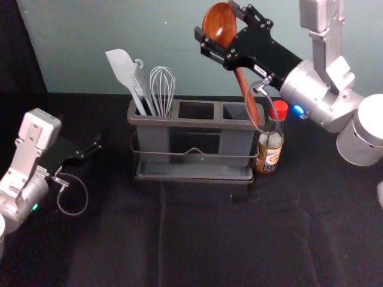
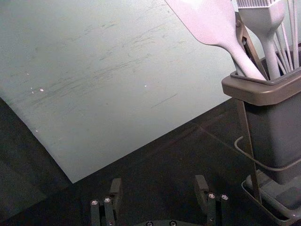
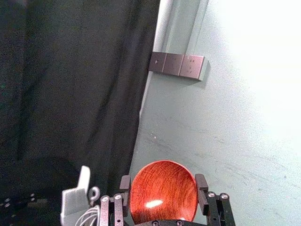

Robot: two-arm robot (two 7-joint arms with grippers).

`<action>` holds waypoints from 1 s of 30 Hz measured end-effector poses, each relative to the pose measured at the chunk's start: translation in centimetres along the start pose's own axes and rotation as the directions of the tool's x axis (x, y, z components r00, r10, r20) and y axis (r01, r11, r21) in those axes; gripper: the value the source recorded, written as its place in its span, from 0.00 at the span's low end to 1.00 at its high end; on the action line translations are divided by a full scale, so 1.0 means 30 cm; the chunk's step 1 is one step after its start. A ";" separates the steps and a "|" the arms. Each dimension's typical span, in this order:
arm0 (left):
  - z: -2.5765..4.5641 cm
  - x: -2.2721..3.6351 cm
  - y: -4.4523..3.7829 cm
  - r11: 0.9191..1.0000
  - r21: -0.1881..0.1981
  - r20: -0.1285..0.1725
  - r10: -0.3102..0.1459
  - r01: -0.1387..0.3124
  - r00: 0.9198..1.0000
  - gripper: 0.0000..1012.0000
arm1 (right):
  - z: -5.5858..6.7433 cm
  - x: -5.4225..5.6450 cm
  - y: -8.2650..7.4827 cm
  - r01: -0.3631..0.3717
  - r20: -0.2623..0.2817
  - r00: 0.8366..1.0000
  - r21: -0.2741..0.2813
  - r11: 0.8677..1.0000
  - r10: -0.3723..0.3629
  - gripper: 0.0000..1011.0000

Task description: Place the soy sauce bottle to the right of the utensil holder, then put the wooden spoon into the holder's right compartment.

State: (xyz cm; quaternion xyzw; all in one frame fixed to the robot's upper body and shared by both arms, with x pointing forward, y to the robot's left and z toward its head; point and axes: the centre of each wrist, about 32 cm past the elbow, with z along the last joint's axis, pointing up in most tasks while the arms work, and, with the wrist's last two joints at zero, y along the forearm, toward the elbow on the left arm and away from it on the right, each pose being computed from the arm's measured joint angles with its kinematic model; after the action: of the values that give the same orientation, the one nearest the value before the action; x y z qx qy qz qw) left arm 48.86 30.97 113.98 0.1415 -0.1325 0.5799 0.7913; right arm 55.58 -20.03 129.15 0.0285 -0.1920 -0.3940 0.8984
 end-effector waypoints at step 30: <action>0.000 0.000 0.000 1.000 0.000 0.000 0.000 0.000 1.000 0.99 | -0.168 -0.040 0.054 0.114 0.007 0.993 0.102 0.988 -0.115 0.83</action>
State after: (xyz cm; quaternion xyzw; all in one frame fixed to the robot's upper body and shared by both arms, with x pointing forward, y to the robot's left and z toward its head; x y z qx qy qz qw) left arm 48.86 30.97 113.98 0.1415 -0.1324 0.5799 0.7913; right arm 57.83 -18.55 124.43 0.0825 -0.2154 -0.4349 0.8705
